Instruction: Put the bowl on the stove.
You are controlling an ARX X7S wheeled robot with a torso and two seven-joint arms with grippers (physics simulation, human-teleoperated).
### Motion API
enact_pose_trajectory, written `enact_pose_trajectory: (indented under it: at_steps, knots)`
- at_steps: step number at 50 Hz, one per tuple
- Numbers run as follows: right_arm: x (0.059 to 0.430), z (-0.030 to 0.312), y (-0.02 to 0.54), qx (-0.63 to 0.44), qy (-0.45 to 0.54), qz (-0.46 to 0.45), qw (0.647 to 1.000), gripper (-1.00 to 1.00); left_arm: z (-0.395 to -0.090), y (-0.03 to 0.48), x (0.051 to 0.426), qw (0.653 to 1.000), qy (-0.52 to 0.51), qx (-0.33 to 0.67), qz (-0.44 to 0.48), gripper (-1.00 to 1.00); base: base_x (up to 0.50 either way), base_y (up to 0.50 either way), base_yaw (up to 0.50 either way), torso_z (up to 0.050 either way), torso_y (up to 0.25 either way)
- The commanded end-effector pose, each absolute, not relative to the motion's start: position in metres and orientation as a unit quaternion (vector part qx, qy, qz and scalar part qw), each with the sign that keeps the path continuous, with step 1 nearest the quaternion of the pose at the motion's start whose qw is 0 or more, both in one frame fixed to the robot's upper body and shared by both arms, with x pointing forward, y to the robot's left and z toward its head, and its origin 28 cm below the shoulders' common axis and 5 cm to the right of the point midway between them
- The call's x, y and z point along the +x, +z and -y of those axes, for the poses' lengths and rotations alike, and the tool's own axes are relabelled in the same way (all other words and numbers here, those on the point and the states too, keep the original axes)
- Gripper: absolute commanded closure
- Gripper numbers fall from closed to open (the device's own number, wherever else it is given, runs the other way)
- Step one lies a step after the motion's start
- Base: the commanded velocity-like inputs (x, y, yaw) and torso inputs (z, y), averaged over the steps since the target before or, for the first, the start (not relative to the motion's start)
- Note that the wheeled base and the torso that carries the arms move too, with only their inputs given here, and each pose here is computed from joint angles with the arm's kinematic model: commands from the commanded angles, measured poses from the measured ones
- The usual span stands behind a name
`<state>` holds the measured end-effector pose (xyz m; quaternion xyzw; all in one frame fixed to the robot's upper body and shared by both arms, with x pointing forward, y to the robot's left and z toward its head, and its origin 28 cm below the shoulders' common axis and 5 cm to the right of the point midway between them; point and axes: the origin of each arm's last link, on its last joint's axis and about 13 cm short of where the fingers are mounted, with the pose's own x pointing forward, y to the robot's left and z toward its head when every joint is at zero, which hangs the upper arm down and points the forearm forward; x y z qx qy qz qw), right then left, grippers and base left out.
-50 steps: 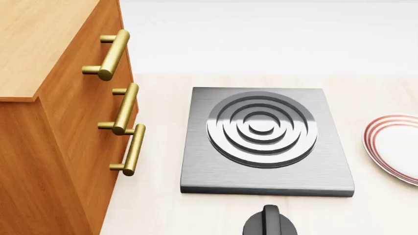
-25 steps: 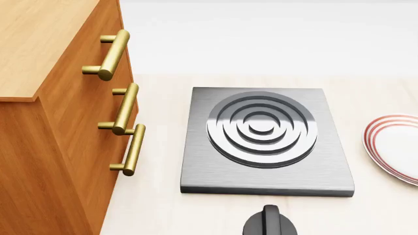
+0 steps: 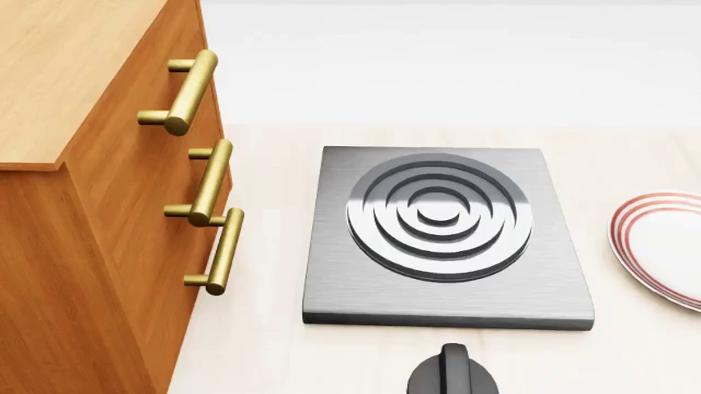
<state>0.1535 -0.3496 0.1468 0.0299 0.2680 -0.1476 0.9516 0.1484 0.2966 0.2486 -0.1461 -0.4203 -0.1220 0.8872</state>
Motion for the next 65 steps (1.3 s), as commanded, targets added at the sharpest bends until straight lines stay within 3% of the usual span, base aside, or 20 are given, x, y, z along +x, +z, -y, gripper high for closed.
enact_pose_trajectory:
  at_steps: [1,25,65]
  knots:
    - [0.162,0.353,0.136,0.028,-0.16,-0.29,0.943,-1.0,-0.297,0.249,0.148,0.887,-0.122,-0.146,0.42,-1.0,0.0,0.0,0.0,0.0,0.0]
    - [0.191,0.355,0.116,0.03,-0.201,-0.318,0.926,-1.0,-0.295,0.249,0.149,0.888,-0.125,-0.145,0.418,-1.0,0.0,0.0,0.0,0.0,0.0]
    - [0.196,0.351,0.088,0.028,-0.218,-0.367,0.904,-1.0,-0.295,0.251,0.148,0.888,-0.129,-0.138,0.419,-1.0,0.0,0.0,0.0,0.0,0.0]
